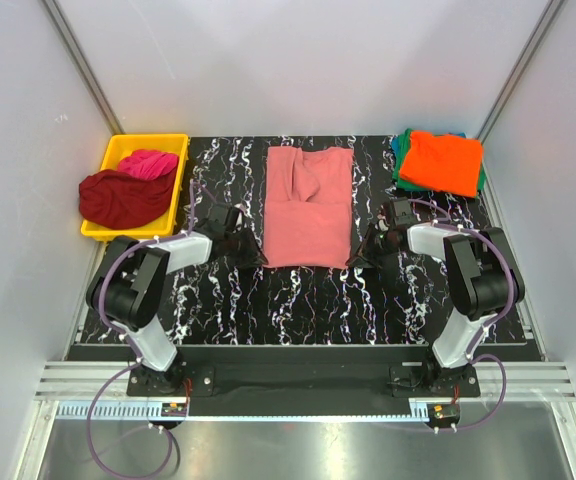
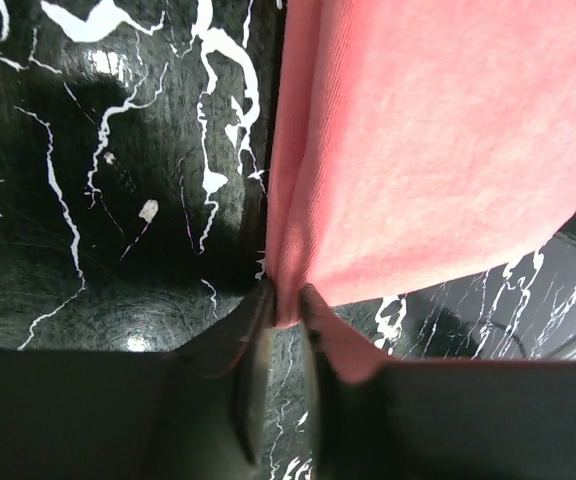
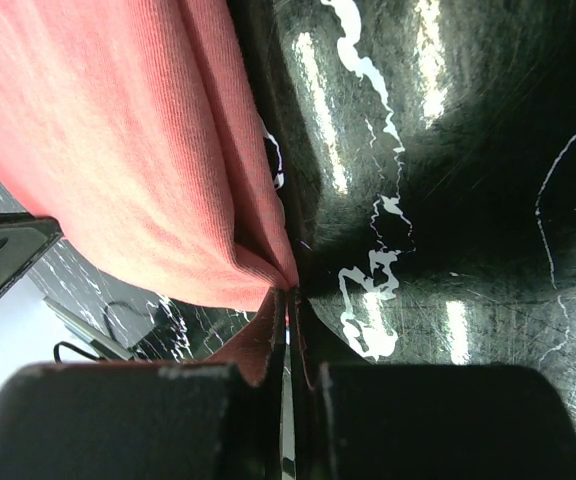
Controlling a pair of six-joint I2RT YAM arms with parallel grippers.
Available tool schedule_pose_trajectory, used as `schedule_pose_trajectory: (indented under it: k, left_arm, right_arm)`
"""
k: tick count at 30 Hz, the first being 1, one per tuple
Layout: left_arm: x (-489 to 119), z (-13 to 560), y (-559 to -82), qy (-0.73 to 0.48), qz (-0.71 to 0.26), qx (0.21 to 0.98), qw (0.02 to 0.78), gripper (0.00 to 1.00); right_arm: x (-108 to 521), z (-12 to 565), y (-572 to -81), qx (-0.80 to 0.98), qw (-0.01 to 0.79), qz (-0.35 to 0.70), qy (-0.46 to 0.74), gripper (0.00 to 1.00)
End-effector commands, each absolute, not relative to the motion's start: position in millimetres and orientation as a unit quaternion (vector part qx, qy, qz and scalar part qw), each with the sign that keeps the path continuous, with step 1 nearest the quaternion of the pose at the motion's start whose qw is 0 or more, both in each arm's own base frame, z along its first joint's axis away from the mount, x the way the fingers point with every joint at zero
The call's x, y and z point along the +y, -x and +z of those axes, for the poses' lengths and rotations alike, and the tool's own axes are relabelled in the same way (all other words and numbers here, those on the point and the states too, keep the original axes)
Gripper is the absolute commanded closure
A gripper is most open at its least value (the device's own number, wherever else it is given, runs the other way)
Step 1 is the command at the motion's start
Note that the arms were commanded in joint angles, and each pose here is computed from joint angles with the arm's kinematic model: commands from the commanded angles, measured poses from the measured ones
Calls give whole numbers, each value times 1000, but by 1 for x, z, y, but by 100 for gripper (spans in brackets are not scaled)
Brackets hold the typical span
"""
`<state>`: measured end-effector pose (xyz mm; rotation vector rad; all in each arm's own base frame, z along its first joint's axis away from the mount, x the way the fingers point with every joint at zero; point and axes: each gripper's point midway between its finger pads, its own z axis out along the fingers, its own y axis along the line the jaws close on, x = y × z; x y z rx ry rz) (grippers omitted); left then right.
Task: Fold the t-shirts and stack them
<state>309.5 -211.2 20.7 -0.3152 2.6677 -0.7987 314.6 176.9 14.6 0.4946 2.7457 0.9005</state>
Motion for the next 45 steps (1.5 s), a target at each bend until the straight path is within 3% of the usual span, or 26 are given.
schedule_pose_trajectory:
  k: [1, 7, 14, 22, 27, 34, 45]
  left_arm:
    - [-214, 15, -305, 105, -282, 939, 169, 84]
    - [-219, 24, -297, 99, -289, 936, 176, 100]
    - [-219, 45, -251, 83, -291, 935, 186, 100]
    - [-216, 84, -179, 56, -274, 937, 207, 100]
    - [-206, 131, -160, 63, -289, 923, 246, 100]
    - [-196, 191, -179, 52, -269, 911, 308, 96]
    - [-184, 212, -257, 57, -219, 919, 322, 97]
  right_arm:
    - [182, 18, -317, 930, 115, 314, -150, 100]
    - [180, 26, -304, 928, 122, 321, -146, 100]
    - [178, 47, -272, 921, 114, 337, -159, 100]
    - [171, 103, -214, 907, 137, 362, -164, 100]
    - [168, 149, -193, 896, 173, 375, -161, 100]
    - [166, 204, -216, 890, 232, 367, -136, 100]
    - [165, 213, -280, 906, 261, 311, -117, 100]
